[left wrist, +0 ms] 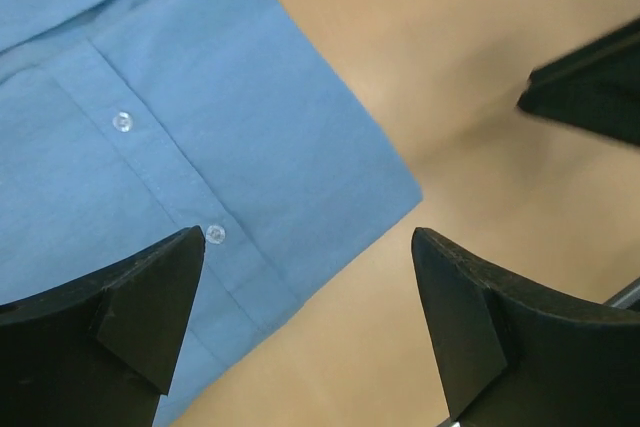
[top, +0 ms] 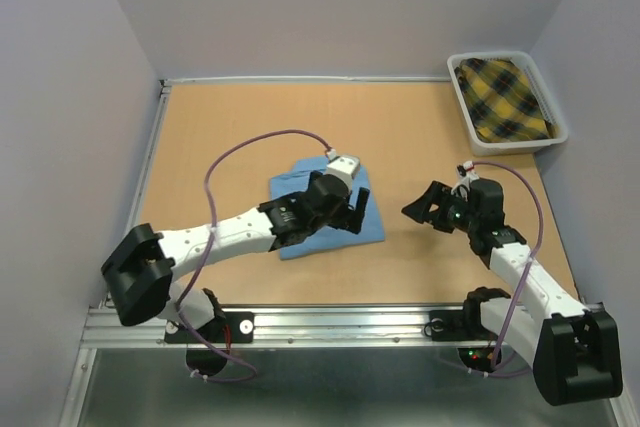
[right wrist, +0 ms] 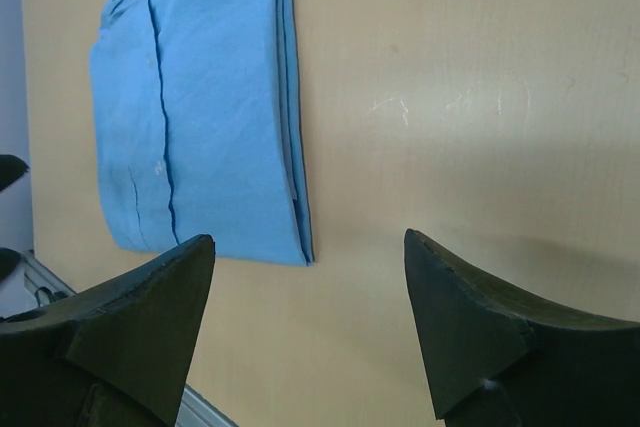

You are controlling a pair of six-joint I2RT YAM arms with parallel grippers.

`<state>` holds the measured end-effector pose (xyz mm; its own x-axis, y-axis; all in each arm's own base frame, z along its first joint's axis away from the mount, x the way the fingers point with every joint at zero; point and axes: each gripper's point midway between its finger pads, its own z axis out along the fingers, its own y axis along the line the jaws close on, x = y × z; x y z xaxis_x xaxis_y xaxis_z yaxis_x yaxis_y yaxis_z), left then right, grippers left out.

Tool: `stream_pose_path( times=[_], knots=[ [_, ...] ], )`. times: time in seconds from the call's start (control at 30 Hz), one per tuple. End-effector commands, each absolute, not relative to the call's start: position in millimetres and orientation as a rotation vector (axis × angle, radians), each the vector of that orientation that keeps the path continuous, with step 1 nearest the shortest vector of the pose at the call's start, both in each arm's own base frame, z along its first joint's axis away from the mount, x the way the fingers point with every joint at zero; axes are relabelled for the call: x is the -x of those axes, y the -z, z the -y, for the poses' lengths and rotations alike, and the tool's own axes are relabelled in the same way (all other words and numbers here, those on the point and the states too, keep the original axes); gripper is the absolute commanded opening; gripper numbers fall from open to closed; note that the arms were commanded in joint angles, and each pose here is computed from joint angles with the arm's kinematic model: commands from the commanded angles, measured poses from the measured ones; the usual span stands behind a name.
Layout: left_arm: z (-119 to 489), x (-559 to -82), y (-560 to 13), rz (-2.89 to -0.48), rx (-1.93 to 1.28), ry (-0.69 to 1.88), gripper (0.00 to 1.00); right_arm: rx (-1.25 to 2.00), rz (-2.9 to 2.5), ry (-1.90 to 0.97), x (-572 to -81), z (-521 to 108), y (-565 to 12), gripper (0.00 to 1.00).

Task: Fold and stack the long sleeve shirts
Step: Fold the shirt

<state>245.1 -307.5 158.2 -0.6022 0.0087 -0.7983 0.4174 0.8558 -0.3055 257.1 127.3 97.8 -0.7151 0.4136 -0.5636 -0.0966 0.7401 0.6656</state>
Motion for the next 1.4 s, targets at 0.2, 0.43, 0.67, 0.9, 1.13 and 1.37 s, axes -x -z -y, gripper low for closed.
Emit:
stream_pose_path(
  times=[0.2, 0.43, 0.67, 0.9, 1.13, 1.37],
  knots=[
    [340.4, -211.6, -105.9, -1.994, -1.141, 0.009, 0.96, -0.252, -2.191, -0.839, -247.9, -120.0, -107.0, 0.86],
    [354.9, -197.9, -67.1, -1.923, -1.368, -0.179, 0.93, -0.277, -2.172, -0.814, -250.9, -116.2, -113.9, 0.86],
    [342.6, -204.6, -42.0, -1.924, -1.398, -0.317, 0.89, -0.282, -2.177, -0.808, -251.5, -115.3, -113.0, 0.86],
    [336.1, -210.8, -21.2, -1.936, -1.4, -0.411, 0.77, -0.284, -2.164, -0.812, -252.1, -115.4, -116.6, 0.86],
    [327.2, -213.4, -4.7, -1.974, -1.41, -0.437, 0.5, -0.299, -2.171, -0.821, -250.4, -116.0, -113.8, 0.86],
    [338.1, -216.7, -27.1, -1.979, -1.331, -0.344, 0.04, -0.406, -2.198, -0.894, -245.9, -121.8, -105.8, 0.85]
  ],
)
